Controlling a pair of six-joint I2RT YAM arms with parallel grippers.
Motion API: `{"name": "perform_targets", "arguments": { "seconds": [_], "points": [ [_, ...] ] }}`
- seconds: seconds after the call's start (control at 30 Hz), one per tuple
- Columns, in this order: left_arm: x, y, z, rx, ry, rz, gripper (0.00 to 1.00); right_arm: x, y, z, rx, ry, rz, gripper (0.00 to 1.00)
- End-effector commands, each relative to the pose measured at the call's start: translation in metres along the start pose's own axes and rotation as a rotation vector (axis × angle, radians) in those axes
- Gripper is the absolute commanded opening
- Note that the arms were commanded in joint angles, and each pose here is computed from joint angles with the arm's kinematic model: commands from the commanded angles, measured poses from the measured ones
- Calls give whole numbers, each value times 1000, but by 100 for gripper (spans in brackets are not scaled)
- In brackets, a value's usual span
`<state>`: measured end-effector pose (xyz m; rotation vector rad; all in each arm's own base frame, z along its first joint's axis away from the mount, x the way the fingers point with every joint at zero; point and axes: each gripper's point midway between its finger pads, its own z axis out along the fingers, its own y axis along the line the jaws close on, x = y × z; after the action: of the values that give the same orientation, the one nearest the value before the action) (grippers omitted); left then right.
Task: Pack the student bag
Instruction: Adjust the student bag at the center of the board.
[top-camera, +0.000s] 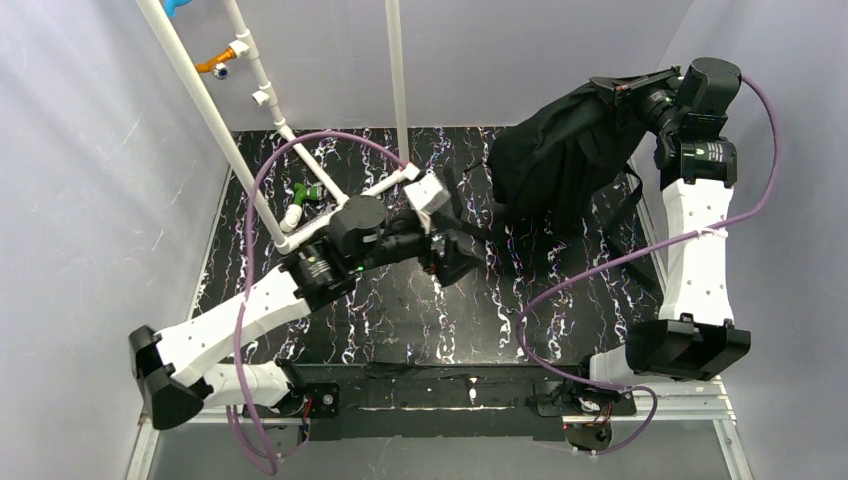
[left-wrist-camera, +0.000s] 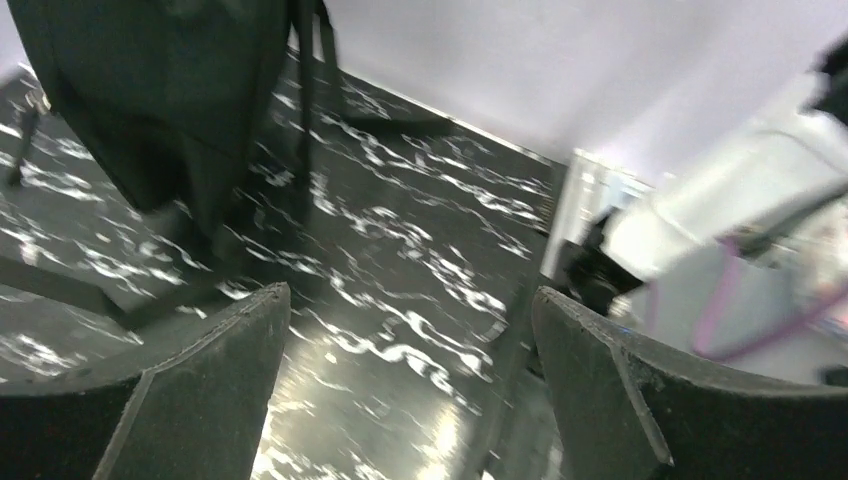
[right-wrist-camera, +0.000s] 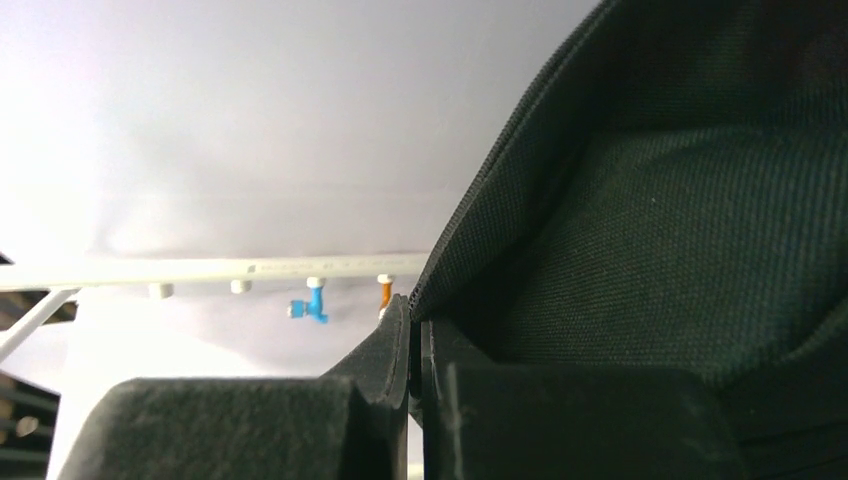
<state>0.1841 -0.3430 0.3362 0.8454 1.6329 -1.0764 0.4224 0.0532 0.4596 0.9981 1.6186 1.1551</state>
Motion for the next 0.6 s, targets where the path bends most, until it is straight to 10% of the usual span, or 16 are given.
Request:
{"name": "perform_targets", "arguments": {
  "seconds": [0.0,0.37,0.47,0.57],
  "points": [
    [-54,32,32,-221,-178,253,90,20,130,-82,-466,19,-78,1],
    [-70,98,77,-576,-150,288,80,39,128,-78,-481,91,-44,1],
    [-69,89,99,-493,-139,292,61,45,126,-77,-479,106,-45,1],
    [-69,90,111,-482,-125,288,17,53,124,-76,-476,118,-67,1]
  ]
}}
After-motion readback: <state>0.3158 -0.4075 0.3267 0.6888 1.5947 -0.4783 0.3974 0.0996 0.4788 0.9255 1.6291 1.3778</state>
